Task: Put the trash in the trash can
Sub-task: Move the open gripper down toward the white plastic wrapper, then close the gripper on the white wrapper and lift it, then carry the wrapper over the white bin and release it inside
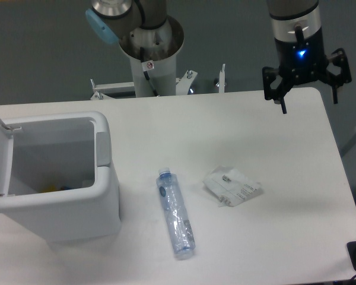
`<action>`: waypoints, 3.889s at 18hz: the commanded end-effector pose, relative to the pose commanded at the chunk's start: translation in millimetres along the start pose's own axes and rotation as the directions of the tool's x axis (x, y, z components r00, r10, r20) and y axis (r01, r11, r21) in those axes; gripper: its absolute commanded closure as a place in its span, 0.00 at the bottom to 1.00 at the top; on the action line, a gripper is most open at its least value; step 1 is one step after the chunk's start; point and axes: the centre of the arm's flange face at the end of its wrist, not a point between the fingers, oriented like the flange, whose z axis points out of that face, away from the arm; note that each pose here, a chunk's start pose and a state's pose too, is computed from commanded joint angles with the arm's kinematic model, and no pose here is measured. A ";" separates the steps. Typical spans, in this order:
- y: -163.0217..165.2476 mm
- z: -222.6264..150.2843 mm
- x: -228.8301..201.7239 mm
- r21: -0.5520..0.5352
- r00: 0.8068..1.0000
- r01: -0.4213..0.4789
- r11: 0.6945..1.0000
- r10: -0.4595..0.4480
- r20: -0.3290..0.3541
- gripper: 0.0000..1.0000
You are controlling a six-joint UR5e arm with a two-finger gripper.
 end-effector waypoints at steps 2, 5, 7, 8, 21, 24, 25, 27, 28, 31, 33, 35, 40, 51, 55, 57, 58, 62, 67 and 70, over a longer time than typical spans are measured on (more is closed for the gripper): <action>-0.1 1.2 1.6 0.001 1.000 0.000 1.000 0.000 -0.005 0.00; -1.9 4.5 2.6 0.021 0.999 0.027 0.999 -0.027 -0.032 0.00; 4.2 1.9 -13.3 0.024 0.996 0.091 0.996 -0.091 -0.021 0.00; 7.5 2.8 -17.5 0.020 0.993 0.119 0.993 -0.119 -0.020 0.00; 49.9 56.6 -57.0 -0.012 0.978 0.203 0.979 -0.203 -0.045 0.00; 48.1 73.5 -41.9 0.014 0.973 0.211 0.977 -0.209 -0.098 0.00; 49.1 89.0 -32.2 -0.001 0.972 0.205 0.979 -0.204 -0.115 0.00; 50.0 116.1 7.6 -0.025 0.975 0.151 0.988 -0.153 -0.162 0.00; 48.3 124.8 20.8 -0.010 0.984 0.051 0.999 -0.052 -0.171 0.00; 48.2 144.8 53.2 0.034 0.925 -0.307 0.951 0.306 -0.227 0.00; 41.1 151.3 76.6 0.083 0.829 -0.499 0.862 0.504 -0.244 0.00; 49.1 167.3 106.5 0.135 0.702 -0.648 0.749 0.657 -0.274 0.00; 39.8 191.0 152.4 0.199 0.556 -0.755 0.625 0.771 -0.309 0.00; 40.9 235.9 194.1 0.095 0.503 -0.814 0.573 0.776 -0.381 0.85; 32.0 237.3 179.6 0.056 0.595 -0.754 0.655 0.716 -0.365 0.97; 27.1 231.8 174.9 0.042 0.631 -0.728 0.685 0.692 -0.352 1.00; 25.9 229.5 173.4 0.040 0.633 -0.727 0.686 0.692 -0.347 1.00; 19.6 205.0 145.7 0.027 0.717 -0.653 0.757 0.630 -0.299 1.00; 0.6 140.9 134.1 0.169 0.863 -0.371 0.913 0.406 -0.301 1.00; -28.6 57.4 139.8 0.291 0.918 -0.052 0.955 0.160 -0.362 1.00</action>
